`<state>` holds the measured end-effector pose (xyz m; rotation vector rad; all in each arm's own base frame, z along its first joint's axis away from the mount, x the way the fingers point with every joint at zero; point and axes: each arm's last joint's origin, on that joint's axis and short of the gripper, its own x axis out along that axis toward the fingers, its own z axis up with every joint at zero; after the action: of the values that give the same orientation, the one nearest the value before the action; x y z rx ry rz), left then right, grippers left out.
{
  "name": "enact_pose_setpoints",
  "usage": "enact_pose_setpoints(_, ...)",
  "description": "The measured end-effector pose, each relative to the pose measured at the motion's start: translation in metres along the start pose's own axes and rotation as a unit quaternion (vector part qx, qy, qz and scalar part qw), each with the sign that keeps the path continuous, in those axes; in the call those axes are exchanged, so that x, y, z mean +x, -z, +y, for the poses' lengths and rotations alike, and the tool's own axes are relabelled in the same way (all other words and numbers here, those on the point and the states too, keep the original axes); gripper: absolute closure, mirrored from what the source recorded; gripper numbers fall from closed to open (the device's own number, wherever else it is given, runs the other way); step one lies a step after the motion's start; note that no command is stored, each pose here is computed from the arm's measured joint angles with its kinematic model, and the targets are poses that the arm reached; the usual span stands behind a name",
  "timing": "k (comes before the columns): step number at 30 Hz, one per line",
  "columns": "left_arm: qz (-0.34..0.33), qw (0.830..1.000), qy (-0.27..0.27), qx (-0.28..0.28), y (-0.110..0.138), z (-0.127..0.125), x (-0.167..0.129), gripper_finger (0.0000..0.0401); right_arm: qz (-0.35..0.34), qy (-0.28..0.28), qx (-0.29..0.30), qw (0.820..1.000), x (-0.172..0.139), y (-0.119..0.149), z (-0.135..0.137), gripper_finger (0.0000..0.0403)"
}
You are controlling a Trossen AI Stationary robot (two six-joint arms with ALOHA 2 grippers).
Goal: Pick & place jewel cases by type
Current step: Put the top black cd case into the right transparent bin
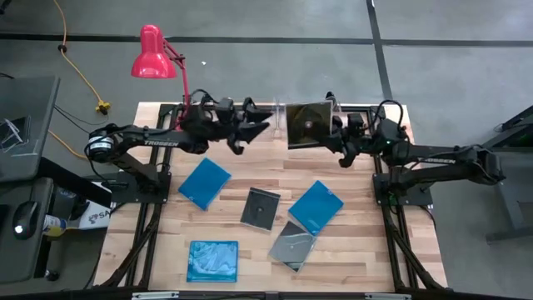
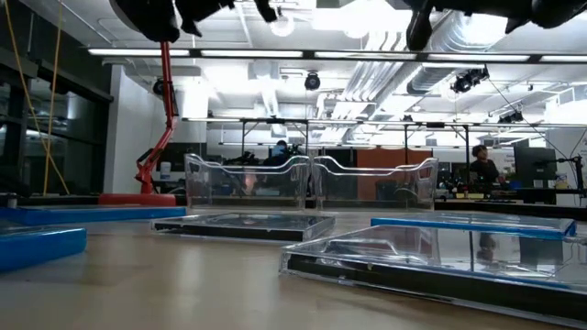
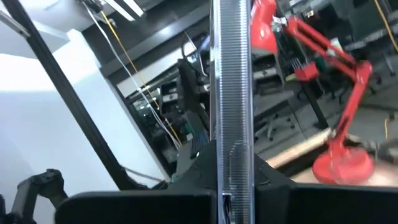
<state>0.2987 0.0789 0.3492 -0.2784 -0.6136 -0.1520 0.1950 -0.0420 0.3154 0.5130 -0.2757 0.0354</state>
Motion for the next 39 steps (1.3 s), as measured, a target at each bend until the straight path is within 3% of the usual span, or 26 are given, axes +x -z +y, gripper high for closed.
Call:
enact_pose_setpoints(4, -0.019, 0.999, 0.029, 0.028, -0.020, 0.005, -0.006, 0.0219, -0.018, -0.011, -0.036, 0.999, 0.005, -0.019, 0.011, 0.0403)
enact_pose_setpoints(10, 0.008, 0.998, 0.050, 0.047, -0.044, 0.015, -0.016, 0.0219, 0.010, 0.005, -0.092, 0.996, 0.015, -0.055, 0.033, 0.0402)
enact_pose_setpoints(17, 0.036, 0.994, 0.060, 0.086, -0.071, 0.012, -0.027, 0.0219, -0.006, 0.016, -0.164, 0.986, 0.013, -0.106, 0.064, 0.0402)
enact_pose_setpoints(24, 0.080, 0.989, 0.055, 0.114, -0.087, -0.007, -0.036, 0.0219, -0.051, -0.002, -0.212, 0.976, 0.008, -0.145, 0.091, 0.0402)
enact_pose_setpoints(29, 0.075, 0.983, 0.048, 0.159, -0.110, -0.029, -0.047, 0.0219, -0.075, -0.017, -0.241, 0.968, 0.014, -0.165, 0.103, 0.0402)
enact_pose_setpoints(39, 0.099, 0.967, -0.041, 0.232, -0.144, -0.072, -0.086, 0.0219, -0.058, -0.073, -0.262, 0.960, 0.072, -0.183, 0.105, 0.0403)
